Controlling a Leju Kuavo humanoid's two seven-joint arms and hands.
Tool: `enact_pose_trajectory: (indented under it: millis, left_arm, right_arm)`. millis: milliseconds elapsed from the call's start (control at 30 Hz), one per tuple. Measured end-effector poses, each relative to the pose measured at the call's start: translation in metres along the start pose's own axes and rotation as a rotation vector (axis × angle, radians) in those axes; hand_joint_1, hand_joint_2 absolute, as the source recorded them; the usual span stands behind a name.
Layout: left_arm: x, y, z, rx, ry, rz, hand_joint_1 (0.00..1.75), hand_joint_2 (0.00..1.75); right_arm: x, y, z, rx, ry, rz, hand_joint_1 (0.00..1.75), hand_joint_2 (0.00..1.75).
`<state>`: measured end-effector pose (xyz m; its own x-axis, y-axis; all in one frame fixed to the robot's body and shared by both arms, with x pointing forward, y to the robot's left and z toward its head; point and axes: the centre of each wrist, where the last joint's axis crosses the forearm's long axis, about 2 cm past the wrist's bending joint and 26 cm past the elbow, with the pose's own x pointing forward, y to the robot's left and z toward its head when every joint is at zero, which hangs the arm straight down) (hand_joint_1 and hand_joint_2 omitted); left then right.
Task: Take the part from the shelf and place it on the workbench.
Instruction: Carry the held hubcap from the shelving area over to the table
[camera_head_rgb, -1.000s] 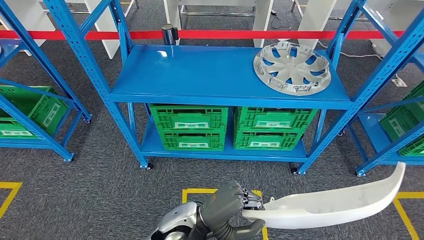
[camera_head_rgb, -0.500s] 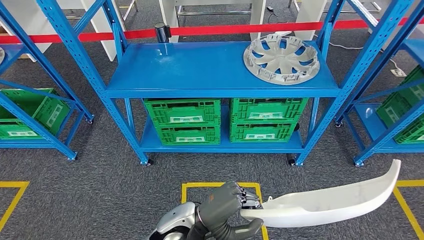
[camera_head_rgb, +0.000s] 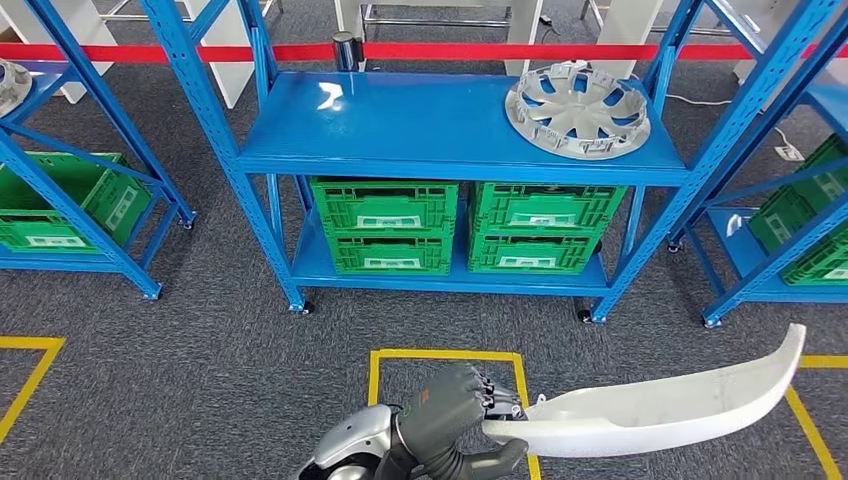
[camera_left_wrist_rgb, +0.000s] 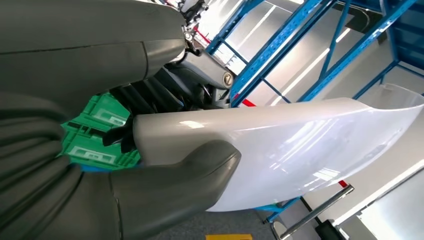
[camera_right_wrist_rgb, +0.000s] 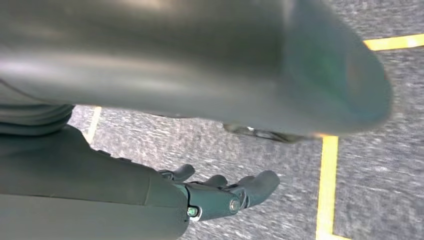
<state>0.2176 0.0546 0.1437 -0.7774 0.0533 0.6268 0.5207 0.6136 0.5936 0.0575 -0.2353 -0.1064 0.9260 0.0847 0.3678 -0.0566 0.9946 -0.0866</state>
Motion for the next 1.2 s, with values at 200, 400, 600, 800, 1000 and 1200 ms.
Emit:
enact_pose_trajectory:
  millis: [200, 400, 600, 800, 1000, 1200]
  left_arm:
    - [0.0001, -0.0001, 0.0009, 0.001, 0.004, -0.005, 1.75, 1.75]
    - [0.0, 0.0001, 0.0023, 0.003, 0.006, -0.009, 1.75, 1.75]
    - [-0.0004, -0.001, 0.0052, 0.001, 0.013, -0.007, 1.75, 1.75]
    - [0.0003, -0.0004, 0.0039, 0.003, 0.008, -0.008, 1.75, 1.75]
    - [0.0007, 0.0001, 0.0015, 0.006, 0.006, -0.008, 1.75, 1.75]
    - [0.0004, 0.0, 0.001, 0.005, 0.006, -0.007, 1.75, 1.75]
  right_arm:
    - [0.003, -0.0008, -0.0008, -0.001, -0.007, 0.002, 0.0, 0.0]
    - [0.0051, -0.0005, -0.0012, -0.001, -0.012, 0.003, 0.0, 0.0]
    - [0.0049, -0.0005, -0.0012, -0.001, -0.011, 0.003, 0.0, 0.0]
    - [0.0047, 0.0005, -0.001, 0.0, -0.011, 0.0, 0.0, 0.0]
    - [0.0035, 0.0008, -0.0007, 0.001, -0.005, 0.0, 0.0, 0.0]
    - [0.0041, 0.0003, -0.0009, -0.001, -0.009, -0.006, 0.0, 0.0]
